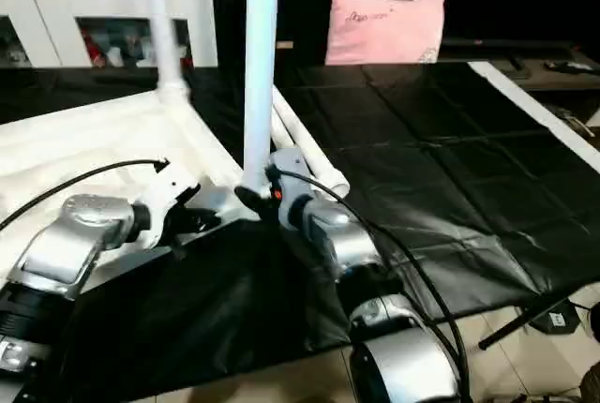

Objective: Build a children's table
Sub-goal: Rotate leg to tighten

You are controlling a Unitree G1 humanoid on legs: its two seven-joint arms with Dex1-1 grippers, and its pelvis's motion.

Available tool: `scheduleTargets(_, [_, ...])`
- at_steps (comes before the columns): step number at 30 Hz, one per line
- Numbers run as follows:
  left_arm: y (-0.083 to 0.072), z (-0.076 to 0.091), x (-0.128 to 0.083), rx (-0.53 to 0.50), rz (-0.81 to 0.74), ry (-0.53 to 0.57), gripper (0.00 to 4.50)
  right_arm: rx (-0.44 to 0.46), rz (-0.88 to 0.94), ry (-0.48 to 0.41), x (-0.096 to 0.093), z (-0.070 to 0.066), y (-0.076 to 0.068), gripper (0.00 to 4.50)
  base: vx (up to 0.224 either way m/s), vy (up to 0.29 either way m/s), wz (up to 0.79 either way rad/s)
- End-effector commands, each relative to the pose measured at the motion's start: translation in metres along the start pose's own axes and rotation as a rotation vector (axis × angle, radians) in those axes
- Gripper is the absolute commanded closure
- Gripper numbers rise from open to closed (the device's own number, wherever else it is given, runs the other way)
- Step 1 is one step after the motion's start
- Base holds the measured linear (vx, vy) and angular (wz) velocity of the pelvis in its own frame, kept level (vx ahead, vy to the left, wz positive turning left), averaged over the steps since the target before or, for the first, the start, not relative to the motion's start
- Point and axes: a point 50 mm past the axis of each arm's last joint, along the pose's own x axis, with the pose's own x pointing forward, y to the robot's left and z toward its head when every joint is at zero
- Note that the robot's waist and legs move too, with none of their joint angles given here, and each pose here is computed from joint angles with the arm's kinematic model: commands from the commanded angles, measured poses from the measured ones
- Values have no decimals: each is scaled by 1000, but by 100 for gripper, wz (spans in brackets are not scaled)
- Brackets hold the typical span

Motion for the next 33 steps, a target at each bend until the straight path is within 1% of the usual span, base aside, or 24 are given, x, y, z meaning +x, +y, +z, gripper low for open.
scheduleTargets(1, [-17, 27, 13, 87, -64, -90, 450, -11, 184, 75, 15, -16, 40, 122, 0, 0, 0])
scheduleTargets(2, [-16, 26, 12, 89, -56, -84, 450, -18, 178, 68, 13, -16, 37, 108, 0, 0, 0])
scheduleTargets(4, [-14, 26, 11, 99, -52, -83, 450, -20, 176, 62, 12, -16, 34, 100, 0, 0, 0])
scheduleTargets(5, [-13, 25, 10, 112, -49, -83, 450, -16, 178, 55, 10, -16, 32, 80, 0, 0, 0])
scheduleTargets(7, [-11, 24, 8, 124, -41, -77, 450, -6, 180, 48, 7, -16, 28, 64, 0, 0, 0])
scheduleTargets(8, [-8, 22, 6, 153, -48, -69, 450, 1, 192, 30, 3, -14, 23, 54, 0, 0, 0])
scheduleTargets(9, [-5, 19, 3, 160, -56, -59, 450, -1, 213, 15, -4, -13, 17, 54, 0, 0, 0])
scheduleTargets(10, [-3, 17, 1, 164, -64, -52, 450, -4, 231, 3, -10, -12, 13, 34, 0, 0, 0])
scheduleTargets(14, [-2, 13, -8, 216, -150, -40, 450, -61, 302, -18, -30, -8, -2, 3, 0, 0, 0])
scheduleTargets(15, [-2, 12, -8, 218, -152, -39, 450, -62, 304, -18, -31, -8, -2, 3, 0, 0, 0])
scheduleTargets(16, [-2, 10, -10, 231, -176, -32, 450, -76, 322, -18, -35, -7, -5, 3, 0, 0, 0])
scheduleTargets(17, [0, 8, -15, 251, -224, -27, 450, -140, 361, 3, -48, -5, -15, 3, 0, 0, 0])
scheduleTargets(18, [0, 7, -16, 259, -246, -21, 450, -166, 384, 15, -54, -4, -19, 3, 0, 0, 0])
scheduleTargets(20, [0, 6, -19, 285, -299, -20, 450, -197, 419, 28, -62, 0, -25, 3, 0, 0, 0])
scheduleTargets(21, [0, 6, -20, 286, -302, -19, 450, -199, 421, 29, -62, 0, -25, 3, 0, 0, 0])
scheduleTargets(23, [-1, 3, -23, 308, -359, 2, 450, -238, 452, 51, -69, 4, -31, 3, 0, 0, 0])
scheduleTargets(24, [-1, 3, -23, 308, -359, 2, 450, -238, 452, 51, -69, 4, -31, 3, 0, 0, 0])
scheduleTargets(25, [-2, 1, -24, 325, -383, 13, 450, -260, 460, 60, -70, 6, -33, 3, 0, 0, 0])
scheduleTargets(26, [-6, -3, -26, 366, -454, 37, 450, -285, 525, 73, -74, 9, -32, 3, 0, 0, 0])
scheduleTargets(27, [-6, -3, -27, 371, -462, 40, 450, -286, 536, 73, -74, 9, -32, 3, 0, 0, 0])
scheduleTargets(29, [-7, -4, -28, 390, -502, 55, 450, -302, 637, 80, -78, 11, -27, 3, 0, 0, 0])
scheduleTargets(33, [-7, -4, -29, 415, -536, 66, 450, -294, 724, 97, -79, 10, -22, 3, 0, 0, 0])
